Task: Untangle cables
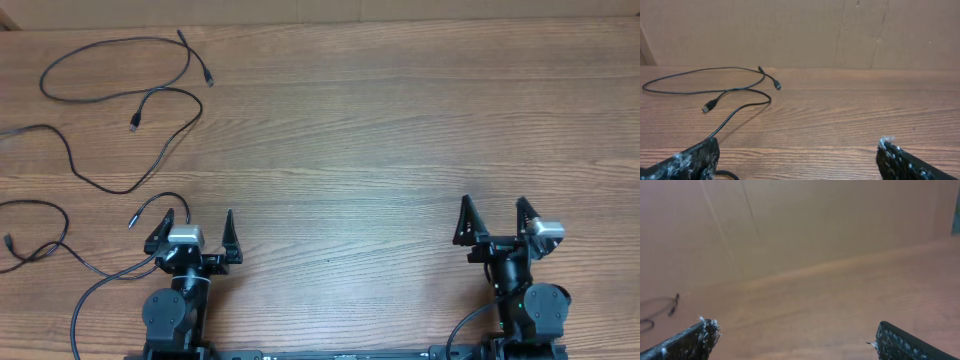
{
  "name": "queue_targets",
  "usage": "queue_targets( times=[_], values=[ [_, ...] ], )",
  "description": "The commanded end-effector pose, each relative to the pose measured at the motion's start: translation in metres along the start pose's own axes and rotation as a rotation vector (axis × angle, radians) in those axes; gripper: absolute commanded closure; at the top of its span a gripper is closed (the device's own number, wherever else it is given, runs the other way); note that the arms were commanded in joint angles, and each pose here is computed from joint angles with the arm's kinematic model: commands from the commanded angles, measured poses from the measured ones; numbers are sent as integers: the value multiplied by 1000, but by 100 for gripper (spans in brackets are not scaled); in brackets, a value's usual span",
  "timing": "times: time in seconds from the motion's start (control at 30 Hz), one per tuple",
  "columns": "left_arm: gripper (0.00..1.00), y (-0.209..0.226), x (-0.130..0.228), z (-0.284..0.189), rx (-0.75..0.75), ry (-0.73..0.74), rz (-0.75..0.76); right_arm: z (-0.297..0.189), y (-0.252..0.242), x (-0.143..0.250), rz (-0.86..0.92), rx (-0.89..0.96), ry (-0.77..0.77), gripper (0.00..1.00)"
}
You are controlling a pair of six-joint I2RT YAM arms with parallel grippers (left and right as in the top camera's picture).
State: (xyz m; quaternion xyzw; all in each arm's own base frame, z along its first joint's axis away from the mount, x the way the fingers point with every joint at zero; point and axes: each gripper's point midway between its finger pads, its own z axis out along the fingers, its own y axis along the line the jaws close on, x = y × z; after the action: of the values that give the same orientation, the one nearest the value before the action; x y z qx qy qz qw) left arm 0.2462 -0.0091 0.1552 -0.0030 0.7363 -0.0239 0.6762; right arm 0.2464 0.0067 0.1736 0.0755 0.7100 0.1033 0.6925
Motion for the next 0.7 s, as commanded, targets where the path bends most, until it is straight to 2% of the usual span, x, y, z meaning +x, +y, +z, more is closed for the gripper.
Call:
queue_targets(
  times=[0.0, 0.13, 0.3, 0.67],
  values=[
    [0, 0, -1, 0, 4, -7, 26, 0, -3, 3, 0, 8, 2, 0],
    [0, 0, -1, 0, 4, -7, 26, 0, -3, 3, -36, 8, 2, 0],
    [0, 0, -1, 0, 4, -7, 26, 0, -3, 4, -266, 9, 4, 0],
    [1, 0, -1, 0, 5, -7, 26, 0, -5, 4, -288, 20, 5, 0]
  ],
)
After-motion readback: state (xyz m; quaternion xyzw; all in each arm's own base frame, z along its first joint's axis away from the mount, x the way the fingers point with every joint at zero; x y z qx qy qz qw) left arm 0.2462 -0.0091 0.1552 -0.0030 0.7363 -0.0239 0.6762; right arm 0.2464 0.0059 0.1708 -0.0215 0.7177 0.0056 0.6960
